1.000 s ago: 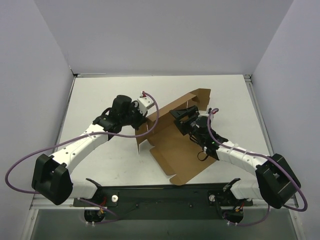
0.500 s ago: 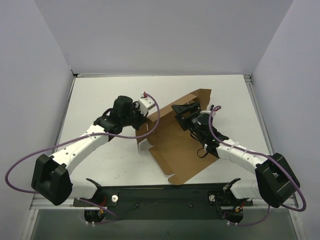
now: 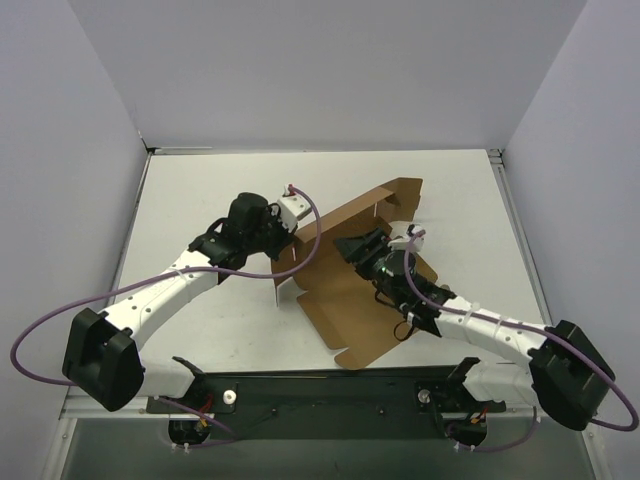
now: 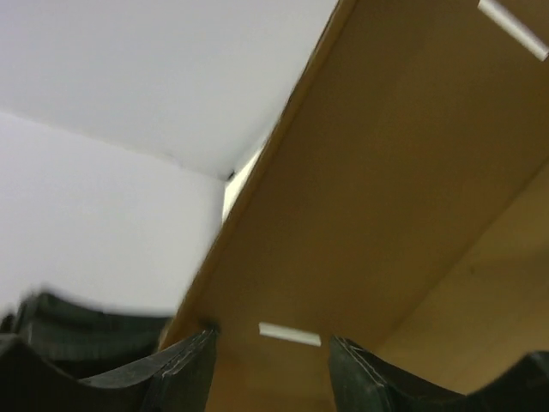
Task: Fold the paper box
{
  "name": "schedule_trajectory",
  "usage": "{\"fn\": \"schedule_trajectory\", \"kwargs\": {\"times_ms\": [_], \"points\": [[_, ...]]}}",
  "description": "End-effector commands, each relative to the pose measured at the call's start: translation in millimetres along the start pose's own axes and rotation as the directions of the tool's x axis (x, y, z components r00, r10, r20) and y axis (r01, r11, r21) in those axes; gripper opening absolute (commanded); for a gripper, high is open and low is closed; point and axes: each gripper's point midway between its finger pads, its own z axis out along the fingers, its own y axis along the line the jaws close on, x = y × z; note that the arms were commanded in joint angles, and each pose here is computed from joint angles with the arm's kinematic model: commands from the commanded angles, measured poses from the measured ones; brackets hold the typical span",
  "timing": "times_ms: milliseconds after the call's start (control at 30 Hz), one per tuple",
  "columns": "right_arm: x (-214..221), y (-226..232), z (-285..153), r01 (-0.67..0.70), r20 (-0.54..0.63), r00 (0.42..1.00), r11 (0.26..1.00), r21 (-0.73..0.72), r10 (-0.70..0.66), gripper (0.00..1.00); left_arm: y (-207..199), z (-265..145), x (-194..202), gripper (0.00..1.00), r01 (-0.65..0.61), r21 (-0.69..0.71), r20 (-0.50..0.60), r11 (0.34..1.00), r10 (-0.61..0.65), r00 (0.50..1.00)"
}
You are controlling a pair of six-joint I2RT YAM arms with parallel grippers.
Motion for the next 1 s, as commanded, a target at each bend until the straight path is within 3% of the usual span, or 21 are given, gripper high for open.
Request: {"fn": "schedule_trajectory", "kwargs": {"times_ms": [0, 133, 267, 467, 700, 833, 867, 933, 967], "points": [[24, -17, -31, 0.238, 0.007, 0.971, 0.971, 0.029, -0.239, 0.45, 9, -1, -2, 0.0, 0.012, -0.04, -0.02, 0.999, -0.013, 1.0], [74, -63, -43, 0.339, -0.149, 0.934, 0.936, 0.09, -0.324, 0.32, 9, 0, -2, 0.0, 0.031, -0.041, -0.026, 0.999, -0.032, 0.999], [114, -79, -44, 0.354, -0.273, 0.905, 0.933, 0.063, -0.325, 0.19, 9, 2, 0, 0.0, 0.043, -0.042, -0.038, 0.998, -0.044, 0.998], [175, -72, -43, 0.373, -0.462, 0.816, 0.927, -0.041, -0.349, 0.13, 12, 2, 1, 0.0, 0.048, -0.061, -0.044, 0.997, -0.051, 0.998], [194, -114, -45, 0.437, -0.56, 0.764, 0.896, 0.083, -0.321, 0.11, 13, 1, 0, 0.0, 0.049, -0.067, -0.041, 0.997, -0.052, 0.998], [184, -141, -46, 0.531, -0.563, 0.748, 0.825, 0.193, -0.351, 0.11, 14, -1, -3, 0.0, 0.053, -0.069, -0.036, 0.996, -0.056, 0.998], [180, -151, -52, 0.597, -0.589, 0.711, 0.773, 0.216, -0.384, 0.11, 14, -1, -3, 0.0, 0.055, -0.073, -0.035, 0.996, -0.057, 0.998], [174, -139, -45, 0.65, -0.565, 0.691, 0.729, 0.213, -0.451, 0.11, 15, -2, -4, 0.0, 0.06, -0.08, -0.036, 0.995, -0.064, 0.997], [175, -146, -54, 0.701, -0.594, 0.645, 0.682, 0.209, -0.481, 0.11, 17, -2, -5, 0.0, 0.063, -0.084, -0.033, 0.994, -0.066, 0.997]]}}
